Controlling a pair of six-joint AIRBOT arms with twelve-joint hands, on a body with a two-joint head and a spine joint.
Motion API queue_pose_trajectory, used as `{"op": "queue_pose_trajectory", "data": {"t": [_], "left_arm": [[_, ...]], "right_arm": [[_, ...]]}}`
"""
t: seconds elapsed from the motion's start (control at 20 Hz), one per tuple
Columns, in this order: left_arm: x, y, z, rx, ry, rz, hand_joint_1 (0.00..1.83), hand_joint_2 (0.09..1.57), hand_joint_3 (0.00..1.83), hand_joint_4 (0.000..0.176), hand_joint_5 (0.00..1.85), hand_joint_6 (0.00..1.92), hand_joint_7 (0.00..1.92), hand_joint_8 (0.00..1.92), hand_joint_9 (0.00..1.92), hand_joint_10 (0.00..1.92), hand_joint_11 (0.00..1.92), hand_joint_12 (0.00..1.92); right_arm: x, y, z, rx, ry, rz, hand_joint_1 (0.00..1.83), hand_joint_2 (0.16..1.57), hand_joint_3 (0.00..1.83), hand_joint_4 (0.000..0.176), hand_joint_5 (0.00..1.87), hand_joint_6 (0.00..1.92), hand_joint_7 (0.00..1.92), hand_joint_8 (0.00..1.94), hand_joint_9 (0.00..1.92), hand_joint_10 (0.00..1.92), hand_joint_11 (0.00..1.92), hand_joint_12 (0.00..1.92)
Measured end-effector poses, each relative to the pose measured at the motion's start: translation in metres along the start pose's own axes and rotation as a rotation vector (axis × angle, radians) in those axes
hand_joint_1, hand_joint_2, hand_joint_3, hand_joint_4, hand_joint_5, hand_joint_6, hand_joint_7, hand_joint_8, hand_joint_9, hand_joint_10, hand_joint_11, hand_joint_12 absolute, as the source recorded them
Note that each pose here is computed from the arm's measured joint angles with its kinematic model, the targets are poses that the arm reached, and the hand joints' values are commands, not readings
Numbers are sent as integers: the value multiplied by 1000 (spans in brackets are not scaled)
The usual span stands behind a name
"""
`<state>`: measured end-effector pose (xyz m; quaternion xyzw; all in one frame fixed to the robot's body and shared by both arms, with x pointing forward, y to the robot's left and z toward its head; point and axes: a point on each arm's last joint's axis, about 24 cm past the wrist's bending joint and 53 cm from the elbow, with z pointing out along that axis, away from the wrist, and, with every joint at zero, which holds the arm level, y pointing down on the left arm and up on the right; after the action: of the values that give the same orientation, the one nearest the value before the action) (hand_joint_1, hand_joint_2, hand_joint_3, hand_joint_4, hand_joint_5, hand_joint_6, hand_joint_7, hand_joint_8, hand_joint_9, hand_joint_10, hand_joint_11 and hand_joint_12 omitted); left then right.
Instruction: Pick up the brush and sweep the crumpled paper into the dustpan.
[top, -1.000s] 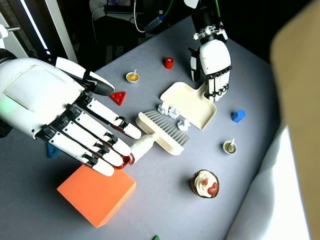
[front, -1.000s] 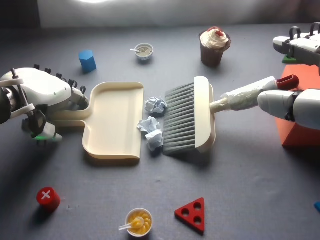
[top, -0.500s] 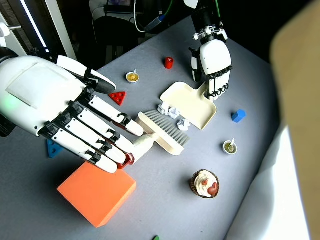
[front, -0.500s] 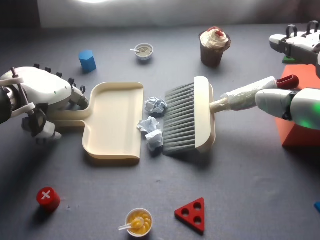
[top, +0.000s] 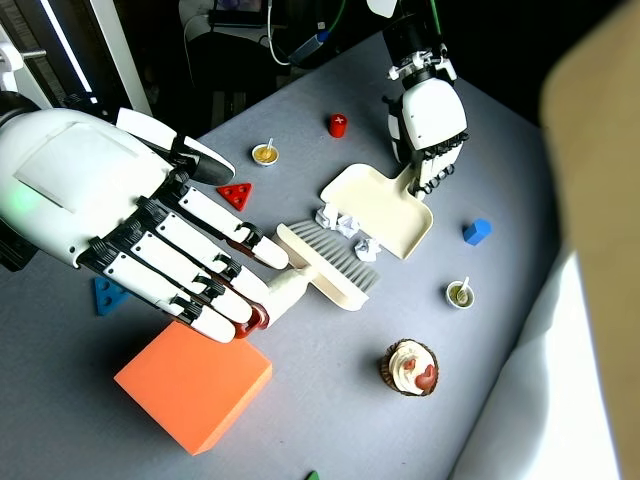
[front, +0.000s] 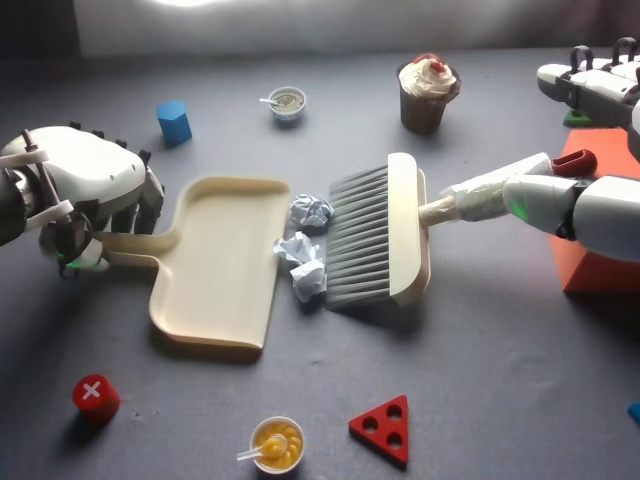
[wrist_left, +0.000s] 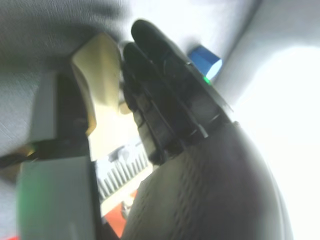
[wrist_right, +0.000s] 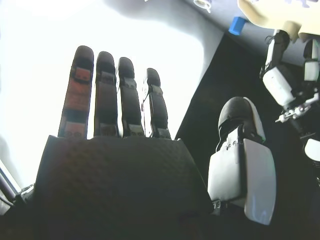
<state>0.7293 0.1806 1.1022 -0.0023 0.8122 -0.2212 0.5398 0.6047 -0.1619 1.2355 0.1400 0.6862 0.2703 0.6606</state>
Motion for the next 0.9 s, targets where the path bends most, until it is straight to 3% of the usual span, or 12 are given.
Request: {"op": "queue_pose_trajectory", "data": {"t": [0.2,0.35,0.4,0.45,0.5,0.75,0.9], "left_arm": [[0,0,0,0,-2,-1,1495,1065,0,0,1012,822,1089,592,1076,873,836,1521],[0,0,0,0,-2,-1,1493,1051,0,0,1080,701,1118,519,1120,821,854,1486],[-1,0,0,0,-3,-1,1416,1045,1,0,1082,747,1117,584,1112,935,884,1053],[-1,0,0,0,-4,-2,1481,1047,3,0,1069,718,1133,524,1122,828,861,1412],[-2,-1,0,2,-5,-3,1495,1048,2,0,1050,740,1137,504,1133,793,861,1480],[-3,-7,2,14,-5,7,1498,1047,0,0,1053,754,1140,503,1114,790,890,1456],[-3,-10,4,21,-1,11,1495,1066,0,0,999,845,1112,580,1054,883,838,1511]], "right_arm": [[2,8,-2,-25,1,-11,4,1135,5,0,175,0,203,0,200,0,223,0],[2,6,-2,-20,1,-10,7,1130,1,0,157,0,179,0,184,0,212,0],[2,7,-2,-21,1,-10,18,1129,0,0,154,0,175,0,183,0,216,2],[2,7,-2,-21,1,-10,12,1131,1,0,161,4,179,2,188,2,228,7],[2,7,-2,-22,0,-11,13,1134,2,0,165,5,185,4,195,5,229,7],[1,7,-2,-23,-6,-13,27,1134,0,0,173,5,199,6,201,4,225,5],[0,8,-2,-29,-9,-16,1,1131,0,0,183,7,211,8,214,8,240,10]]}}
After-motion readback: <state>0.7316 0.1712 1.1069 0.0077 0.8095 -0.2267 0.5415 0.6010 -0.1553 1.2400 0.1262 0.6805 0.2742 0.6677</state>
